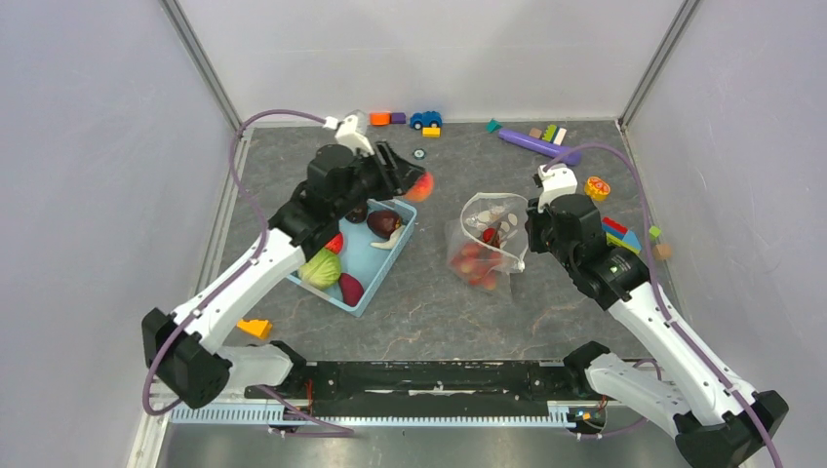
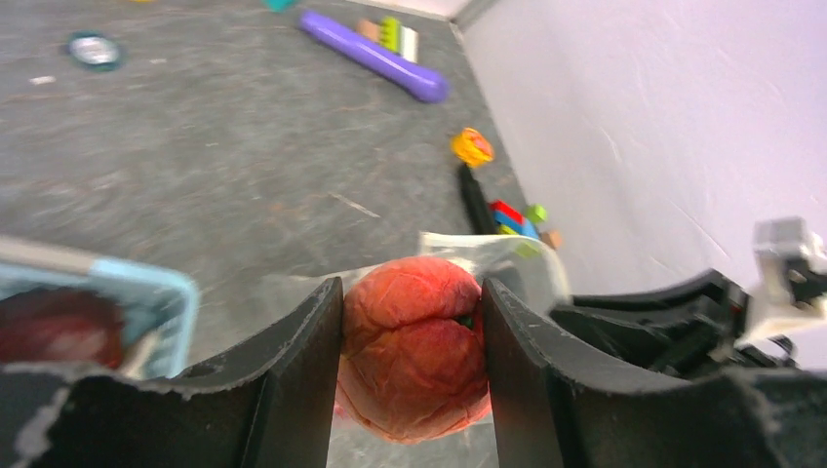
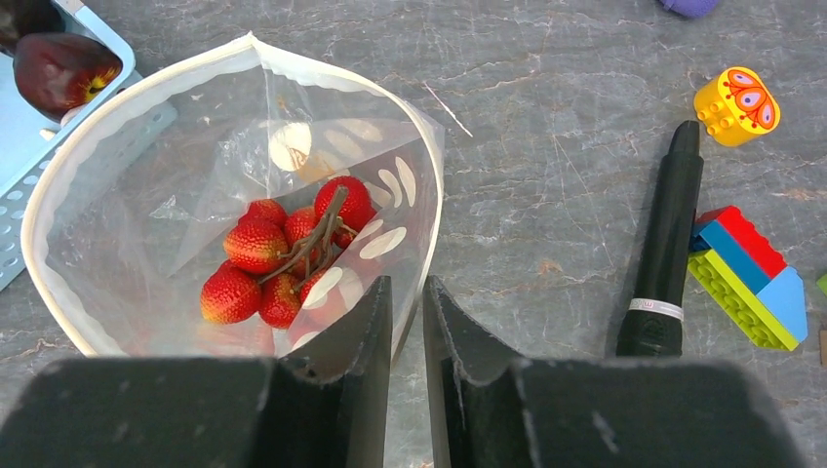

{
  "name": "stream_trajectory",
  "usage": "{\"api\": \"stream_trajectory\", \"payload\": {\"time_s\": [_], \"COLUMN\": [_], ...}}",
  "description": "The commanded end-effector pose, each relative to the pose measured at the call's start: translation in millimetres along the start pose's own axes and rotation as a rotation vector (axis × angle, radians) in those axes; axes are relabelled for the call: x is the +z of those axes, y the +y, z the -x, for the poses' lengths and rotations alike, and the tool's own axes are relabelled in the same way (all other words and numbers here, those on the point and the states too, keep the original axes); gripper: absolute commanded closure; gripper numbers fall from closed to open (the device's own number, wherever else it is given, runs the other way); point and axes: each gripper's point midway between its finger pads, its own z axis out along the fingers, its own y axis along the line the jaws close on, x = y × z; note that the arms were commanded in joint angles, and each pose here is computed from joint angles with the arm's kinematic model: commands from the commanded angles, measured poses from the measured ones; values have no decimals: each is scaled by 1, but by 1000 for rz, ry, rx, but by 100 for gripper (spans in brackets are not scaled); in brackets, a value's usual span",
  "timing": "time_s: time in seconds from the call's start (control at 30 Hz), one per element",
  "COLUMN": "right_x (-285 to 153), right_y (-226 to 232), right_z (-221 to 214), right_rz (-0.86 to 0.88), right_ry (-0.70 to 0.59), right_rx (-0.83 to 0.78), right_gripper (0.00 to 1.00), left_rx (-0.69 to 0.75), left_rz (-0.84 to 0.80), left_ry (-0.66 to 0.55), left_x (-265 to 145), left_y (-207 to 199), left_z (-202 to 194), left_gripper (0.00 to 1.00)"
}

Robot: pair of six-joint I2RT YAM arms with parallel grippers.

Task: Place the food in the zip-top bag and seal the zipper
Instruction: Place the fake fruit in the zipper food storage bag.

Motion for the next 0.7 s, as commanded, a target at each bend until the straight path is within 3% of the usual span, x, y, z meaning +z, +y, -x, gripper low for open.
{"api": "stream_trajectory", "payload": {"time_s": [0.0,0.23,0.47,0.67], "right_x": [-2,1,3,4], "right_y": [1,4,2,4], "right_z": [10,9,10,9], "right_rz": [12,26,17,24], "right_ry": [-53,-49,-55,-58], "right_rx": [5,-4,-5,-4], "right_gripper": [77,81,90,99], "left_rx": [96,182,211,235], "left_rz": [-244,-442,-456,-383], "left_ry": [-12,112,224,251], "left_x": [12,33,55,78], "left_y": [-85,-148,-146,-133], "left_z": [3,-50,-96,-116], "left_gripper": [70,70,69,69]}}
